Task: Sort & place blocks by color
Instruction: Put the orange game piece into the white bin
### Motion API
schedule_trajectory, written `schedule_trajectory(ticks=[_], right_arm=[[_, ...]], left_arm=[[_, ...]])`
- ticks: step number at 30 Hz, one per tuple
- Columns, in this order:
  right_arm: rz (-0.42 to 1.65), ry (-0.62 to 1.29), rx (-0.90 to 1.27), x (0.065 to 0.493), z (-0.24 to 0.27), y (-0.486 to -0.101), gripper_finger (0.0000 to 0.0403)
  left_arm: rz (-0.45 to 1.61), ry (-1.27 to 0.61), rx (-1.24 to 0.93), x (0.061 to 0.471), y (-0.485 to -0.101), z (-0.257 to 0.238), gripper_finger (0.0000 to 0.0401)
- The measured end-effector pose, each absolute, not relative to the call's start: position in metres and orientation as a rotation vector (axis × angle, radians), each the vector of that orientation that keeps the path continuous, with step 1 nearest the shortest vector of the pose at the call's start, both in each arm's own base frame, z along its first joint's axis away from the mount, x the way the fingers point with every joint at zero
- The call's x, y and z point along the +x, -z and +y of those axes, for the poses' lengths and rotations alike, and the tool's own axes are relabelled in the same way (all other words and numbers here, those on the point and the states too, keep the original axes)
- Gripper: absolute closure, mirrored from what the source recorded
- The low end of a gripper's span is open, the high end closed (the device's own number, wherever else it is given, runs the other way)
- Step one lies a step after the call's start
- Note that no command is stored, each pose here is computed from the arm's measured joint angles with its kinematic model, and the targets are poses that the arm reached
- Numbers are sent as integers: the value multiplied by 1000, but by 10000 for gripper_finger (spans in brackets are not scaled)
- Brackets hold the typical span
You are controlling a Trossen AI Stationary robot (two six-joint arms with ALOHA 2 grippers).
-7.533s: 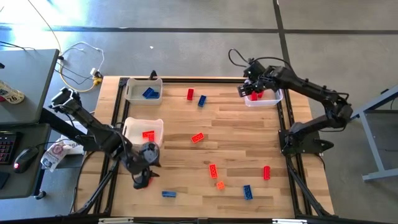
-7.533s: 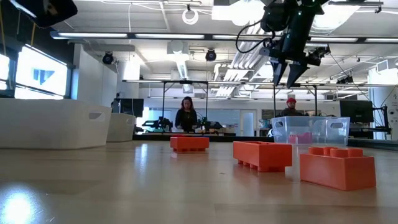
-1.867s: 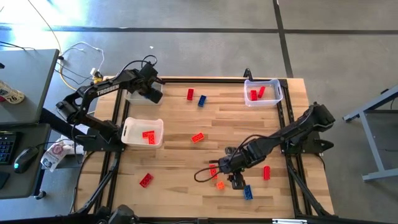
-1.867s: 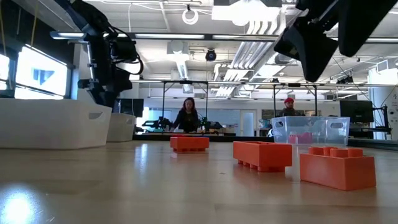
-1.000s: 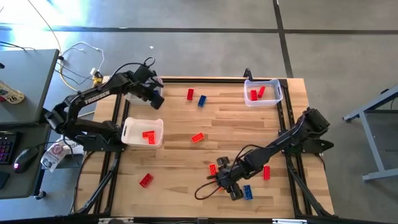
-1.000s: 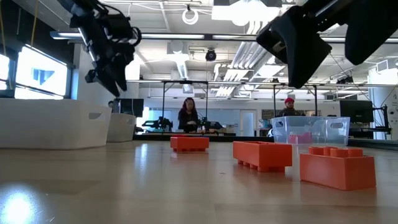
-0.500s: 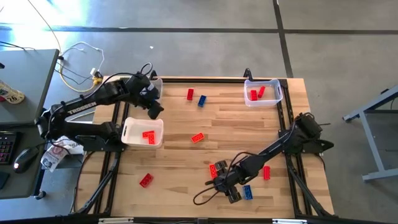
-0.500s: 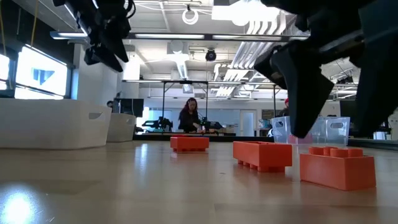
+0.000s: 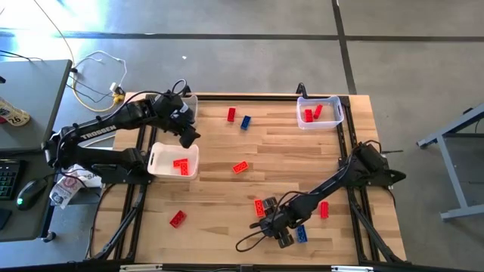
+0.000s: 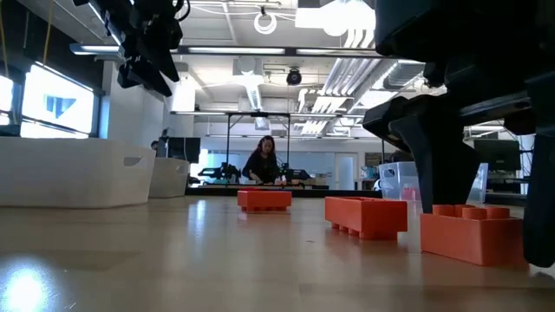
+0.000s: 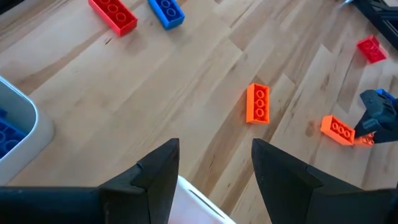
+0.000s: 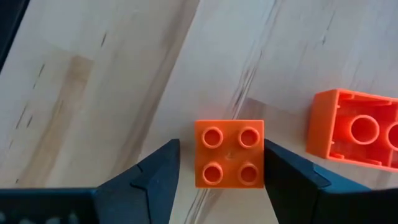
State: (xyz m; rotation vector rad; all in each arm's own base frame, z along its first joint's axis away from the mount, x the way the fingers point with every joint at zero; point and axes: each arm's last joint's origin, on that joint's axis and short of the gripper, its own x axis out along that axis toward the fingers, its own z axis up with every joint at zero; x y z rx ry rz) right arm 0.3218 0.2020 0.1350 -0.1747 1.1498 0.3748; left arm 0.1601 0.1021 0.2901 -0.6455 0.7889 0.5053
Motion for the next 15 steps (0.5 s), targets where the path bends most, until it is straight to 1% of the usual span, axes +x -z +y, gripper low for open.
schedule_trajectory(ticks=[3, 8, 15], right_arm=[[1149, -370, -178, 322, 202, -135, 222], [1155, -362, -152, 322, 201, -135, 292], [1169, -300, -44, 324, 198, -137, 292]], left_arm=[[787, -505, -645, 160, -290, 102, 215], [786, -502, -637, 160, -290, 102, 215], [792, -482, -590, 161, -291, 103, 215]])
